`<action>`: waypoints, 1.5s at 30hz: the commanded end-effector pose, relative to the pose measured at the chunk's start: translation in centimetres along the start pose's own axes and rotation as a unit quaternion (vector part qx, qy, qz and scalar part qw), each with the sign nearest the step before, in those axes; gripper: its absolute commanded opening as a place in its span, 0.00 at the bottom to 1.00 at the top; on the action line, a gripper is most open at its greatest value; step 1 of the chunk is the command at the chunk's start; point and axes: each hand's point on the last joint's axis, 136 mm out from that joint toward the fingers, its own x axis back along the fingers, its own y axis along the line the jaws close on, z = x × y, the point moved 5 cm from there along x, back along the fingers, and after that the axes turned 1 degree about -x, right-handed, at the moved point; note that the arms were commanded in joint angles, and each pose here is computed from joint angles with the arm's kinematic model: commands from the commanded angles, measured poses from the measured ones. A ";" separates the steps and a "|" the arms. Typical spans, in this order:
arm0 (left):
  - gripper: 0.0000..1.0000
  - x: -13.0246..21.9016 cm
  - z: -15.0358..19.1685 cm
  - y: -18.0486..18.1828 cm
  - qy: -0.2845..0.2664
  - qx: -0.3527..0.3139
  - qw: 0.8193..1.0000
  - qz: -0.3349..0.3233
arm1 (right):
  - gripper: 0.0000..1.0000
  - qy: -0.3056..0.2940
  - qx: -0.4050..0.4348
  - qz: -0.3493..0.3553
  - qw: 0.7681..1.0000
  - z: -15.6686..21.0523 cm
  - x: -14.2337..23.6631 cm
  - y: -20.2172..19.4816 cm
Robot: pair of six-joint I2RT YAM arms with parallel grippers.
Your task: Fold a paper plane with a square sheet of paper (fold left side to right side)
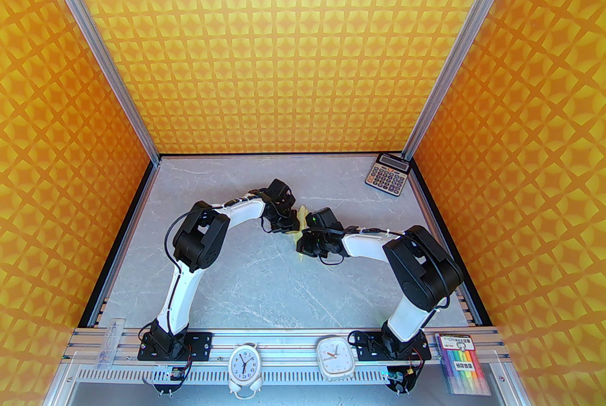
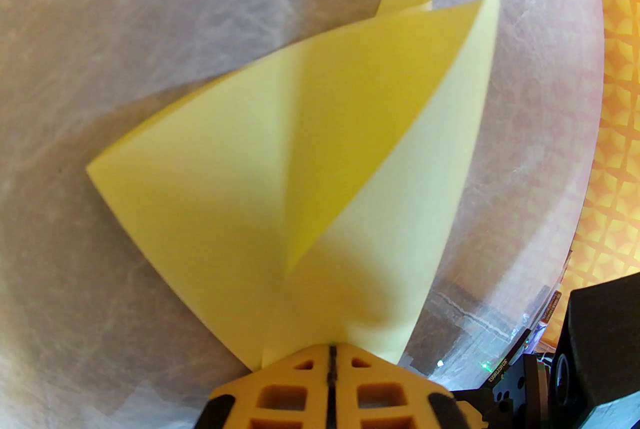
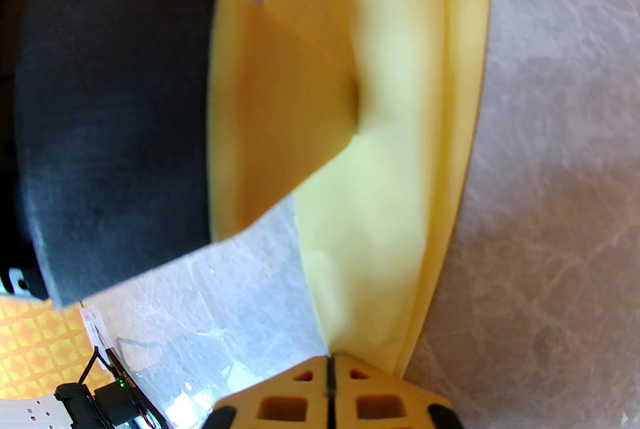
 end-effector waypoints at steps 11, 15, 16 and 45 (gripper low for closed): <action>0.00 -2.5 1.6 5.8 0.033 0.077 0.986 -0.141 | 0.08 0.031 -0.020 0.020 0.999 3.6 0.9 -1.6; 0.00 -2.5 1.7 6.0 0.034 0.082 0.985 -0.146 | 0.09 0.039 -0.022 0.020 0.999 4.7 1.0 -1.8; 0.00 -2.5 1.7 6.0 0.033 0.082 0.985 -0.145 | 0.08 0.041 -0.021 0.019 0.999 4.9 1.0 -1.8; 0.00 -2.0 1.4 5.1 0.023 0.055 0.990 -0.130 | 0.07 -0.004 -0.008 0.032 0.999 -5.2 -0.5 -0.8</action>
